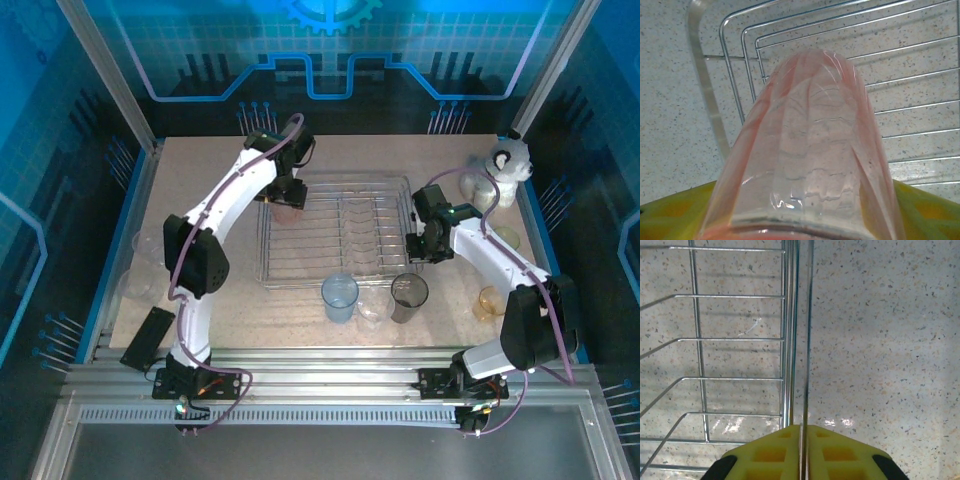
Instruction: Load the cups into the dish rack
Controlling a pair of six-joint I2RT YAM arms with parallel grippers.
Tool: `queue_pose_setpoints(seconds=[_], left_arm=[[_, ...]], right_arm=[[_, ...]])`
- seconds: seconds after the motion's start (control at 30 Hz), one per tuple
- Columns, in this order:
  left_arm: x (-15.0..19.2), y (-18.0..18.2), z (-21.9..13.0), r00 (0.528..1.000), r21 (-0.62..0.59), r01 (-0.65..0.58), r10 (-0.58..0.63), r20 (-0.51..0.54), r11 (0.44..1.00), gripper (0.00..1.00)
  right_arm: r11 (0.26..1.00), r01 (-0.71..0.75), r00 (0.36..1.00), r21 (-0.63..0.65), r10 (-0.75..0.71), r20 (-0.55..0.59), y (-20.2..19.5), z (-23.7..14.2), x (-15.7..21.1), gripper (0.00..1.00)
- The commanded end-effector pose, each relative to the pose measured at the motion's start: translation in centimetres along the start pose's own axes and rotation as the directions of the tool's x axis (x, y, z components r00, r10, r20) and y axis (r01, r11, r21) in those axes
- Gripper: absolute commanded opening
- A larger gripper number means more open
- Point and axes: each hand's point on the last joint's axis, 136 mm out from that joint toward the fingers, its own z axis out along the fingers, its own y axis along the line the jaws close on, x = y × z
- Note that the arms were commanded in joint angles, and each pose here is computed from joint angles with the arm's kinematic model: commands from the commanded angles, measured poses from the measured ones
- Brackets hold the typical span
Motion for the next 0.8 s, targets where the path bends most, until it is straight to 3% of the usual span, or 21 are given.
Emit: queue_pose_setpoints(seconds=[0.0,0.33,0.6,0.67,0.77], left_arm=[[-0.1,0.3,0.4,0.999,0.022,-0.008,0.009,-0.035,1.000,0.00],[-1.2,2.0,2.3,0.998,0.046,0.046,-0.044,-0.050,0.998,0.00],[-2.0,2.0,3.8,0.997,0.054,0.055,-0.052,-0.053,0.997,0.06],[-2.3,2.1,3.8,0.997,0.056,0.063,-0.061,-0.046,0.996,0.08],[-2.5,2.0,4.0,0.997,0.065,0.070,-0.067,-0.041,0.995,0.20]], right_arm=[[0.999,0.026,0.999,0.021,-0.026,-0.037,-0.4,-0.6,1.6,0.13],[0.997,0.071,0.996,-0.020,-0.072,-0.045,0.3,-0.8,1.7,0.24],[0.997,0.078,0.997,-0.011,-0.079,-0.022,0.2,-1.2,1.9,0.36],[0.997,0.080,0.997,0.000,-0.080,-0.013,-0.1,-1.4,1.9,0.38],[0.997,0.081,0.997,0.005,-0.081,-0.002,-0.2,-1.8,1.9,0.42]])
